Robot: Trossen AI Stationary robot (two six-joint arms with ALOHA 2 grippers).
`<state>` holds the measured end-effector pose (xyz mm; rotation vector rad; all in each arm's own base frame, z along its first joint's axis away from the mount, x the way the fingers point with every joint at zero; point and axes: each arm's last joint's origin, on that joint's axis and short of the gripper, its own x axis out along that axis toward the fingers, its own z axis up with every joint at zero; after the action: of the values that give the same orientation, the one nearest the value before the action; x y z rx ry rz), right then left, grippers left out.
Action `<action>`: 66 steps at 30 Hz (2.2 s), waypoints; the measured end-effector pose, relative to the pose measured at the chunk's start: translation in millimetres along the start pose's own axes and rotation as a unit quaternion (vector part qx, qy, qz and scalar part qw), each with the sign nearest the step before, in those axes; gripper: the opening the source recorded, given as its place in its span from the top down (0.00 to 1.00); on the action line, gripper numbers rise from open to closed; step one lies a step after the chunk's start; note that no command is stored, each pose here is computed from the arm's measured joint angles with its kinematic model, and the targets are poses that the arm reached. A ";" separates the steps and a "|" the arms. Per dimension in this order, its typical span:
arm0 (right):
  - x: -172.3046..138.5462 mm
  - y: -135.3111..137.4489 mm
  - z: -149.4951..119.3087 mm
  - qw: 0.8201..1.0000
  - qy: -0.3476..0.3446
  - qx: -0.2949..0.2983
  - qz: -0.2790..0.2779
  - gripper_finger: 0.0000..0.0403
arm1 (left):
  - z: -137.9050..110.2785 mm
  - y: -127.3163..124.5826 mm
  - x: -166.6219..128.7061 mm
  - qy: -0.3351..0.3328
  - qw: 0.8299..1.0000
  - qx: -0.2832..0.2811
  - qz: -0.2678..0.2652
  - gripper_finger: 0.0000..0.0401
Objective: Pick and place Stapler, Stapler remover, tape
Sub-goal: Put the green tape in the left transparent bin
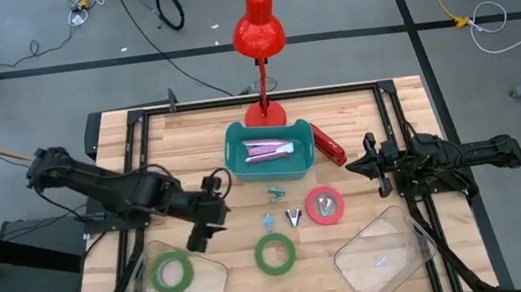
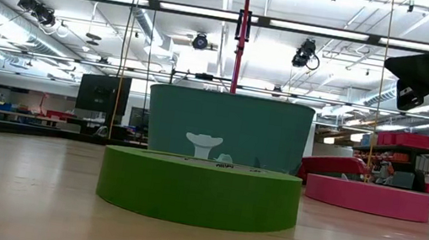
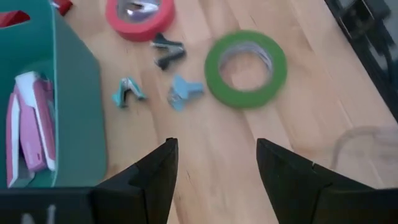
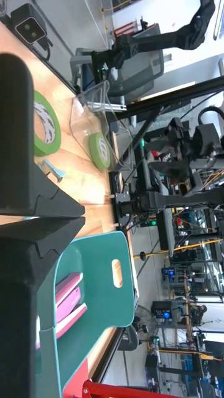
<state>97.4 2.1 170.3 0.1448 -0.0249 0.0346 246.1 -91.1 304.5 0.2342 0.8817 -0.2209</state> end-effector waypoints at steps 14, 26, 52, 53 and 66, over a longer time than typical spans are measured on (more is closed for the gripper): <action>0.0 0.0 0.1 1.000 0.000 0.000 0.000 0.98 | 2.6 -0.7 48.6 0.051 0.999 -0.013 0.007 0.45; 0.0 0.0 0.1 1.000 0.000 0.000 0.000 0.98 | 1.5 -4.3 82.9 0.077 0.996 -0.034 0.021 0.45; 0.0 0.0 0.0 1.000 0.000 0.000 0.000 0.98 | 0.5 -7.4 108.7 0.038 0.968 0.246 0.033 0.45; 0.0 0.0 0.1 1.000 0.000 0.000 0.000 0.98 | -0.5 -7.5 110.0 0.034 0.968 0.246 0.035 0.45; 0.0 0.0 0.0 1.000 0.000 0.000 0.000 0.98 | -25.0 -8.1 129.2 0.008 0.961 0.254 0.112 0.45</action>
<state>97.4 2.1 170.3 0.1448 -0.0249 0.0347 305.0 -103.6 187.3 0.8106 0.7950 -0.2318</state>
